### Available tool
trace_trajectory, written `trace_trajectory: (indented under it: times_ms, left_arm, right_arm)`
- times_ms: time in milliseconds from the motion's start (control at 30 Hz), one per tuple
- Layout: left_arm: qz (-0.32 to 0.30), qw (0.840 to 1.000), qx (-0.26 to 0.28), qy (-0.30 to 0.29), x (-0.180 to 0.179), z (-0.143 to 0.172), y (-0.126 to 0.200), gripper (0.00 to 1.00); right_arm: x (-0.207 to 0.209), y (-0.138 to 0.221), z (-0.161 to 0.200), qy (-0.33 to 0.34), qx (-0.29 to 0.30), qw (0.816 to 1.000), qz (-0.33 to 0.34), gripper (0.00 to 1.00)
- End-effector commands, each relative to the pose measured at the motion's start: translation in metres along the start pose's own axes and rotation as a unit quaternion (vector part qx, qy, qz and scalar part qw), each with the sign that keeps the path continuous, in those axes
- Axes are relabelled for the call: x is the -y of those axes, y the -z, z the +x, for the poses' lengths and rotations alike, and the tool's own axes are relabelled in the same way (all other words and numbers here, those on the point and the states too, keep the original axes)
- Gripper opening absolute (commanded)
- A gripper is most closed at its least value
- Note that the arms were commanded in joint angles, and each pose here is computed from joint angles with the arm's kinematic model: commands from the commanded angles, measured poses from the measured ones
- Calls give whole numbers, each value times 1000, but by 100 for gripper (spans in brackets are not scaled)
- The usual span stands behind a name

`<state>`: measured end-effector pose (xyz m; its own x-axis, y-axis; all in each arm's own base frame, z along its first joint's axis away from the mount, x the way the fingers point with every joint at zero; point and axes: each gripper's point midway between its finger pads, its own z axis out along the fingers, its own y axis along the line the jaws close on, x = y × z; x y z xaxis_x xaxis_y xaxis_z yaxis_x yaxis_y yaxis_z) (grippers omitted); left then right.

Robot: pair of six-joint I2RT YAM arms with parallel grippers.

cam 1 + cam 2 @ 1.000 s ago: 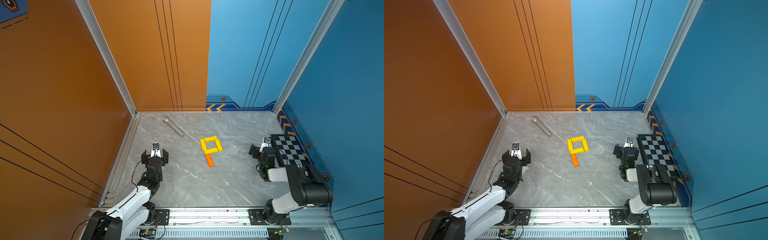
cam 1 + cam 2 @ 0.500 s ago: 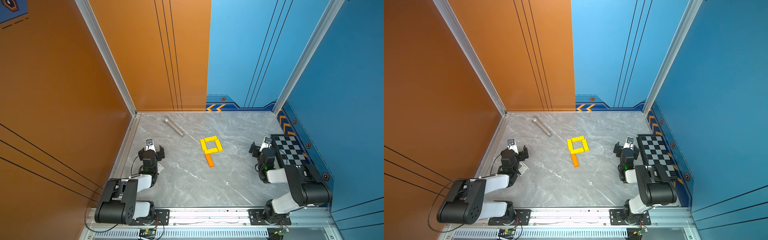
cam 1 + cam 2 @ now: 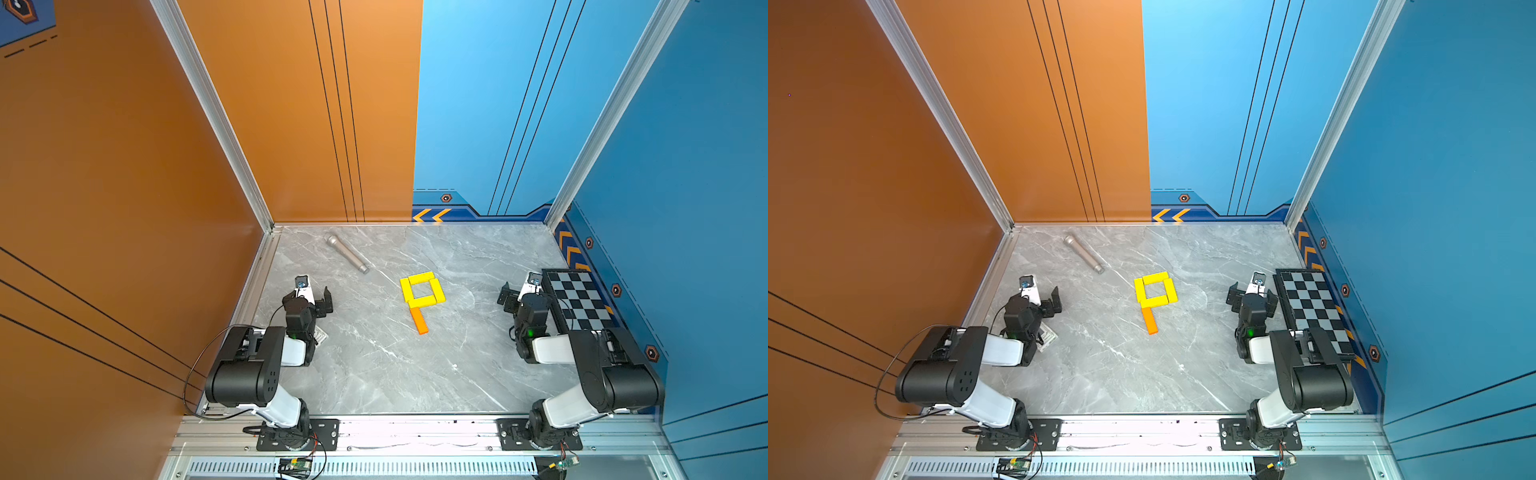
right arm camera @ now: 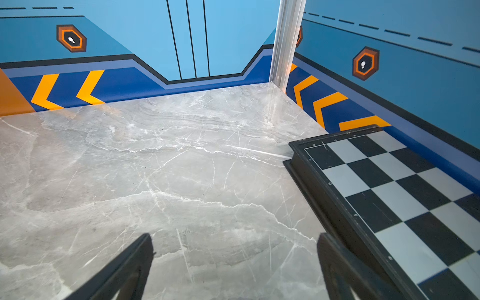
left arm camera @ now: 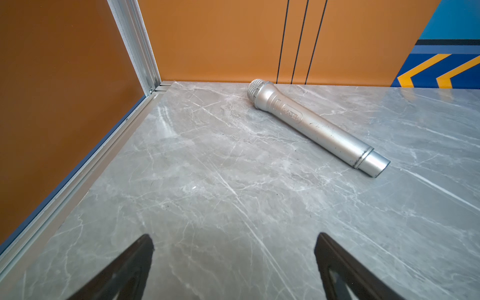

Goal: Assemble the letter p with building blocks
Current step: Reset both arms

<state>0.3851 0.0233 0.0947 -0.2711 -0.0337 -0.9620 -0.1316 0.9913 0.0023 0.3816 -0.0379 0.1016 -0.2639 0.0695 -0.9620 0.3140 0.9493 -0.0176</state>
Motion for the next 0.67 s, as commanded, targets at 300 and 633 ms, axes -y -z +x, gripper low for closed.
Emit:
trace_trajectory:
  times_ms: [300,633]
  left_arm:
    - [101,993,-2,-53,41,1,3,99]
    - [87,995,-14,-54,38,2,-1,99]
  right_arm:
    - [0,-2,2,13,-6,1000,15,100]
    - [-1,-2,2,15,-7,1000,13,100]
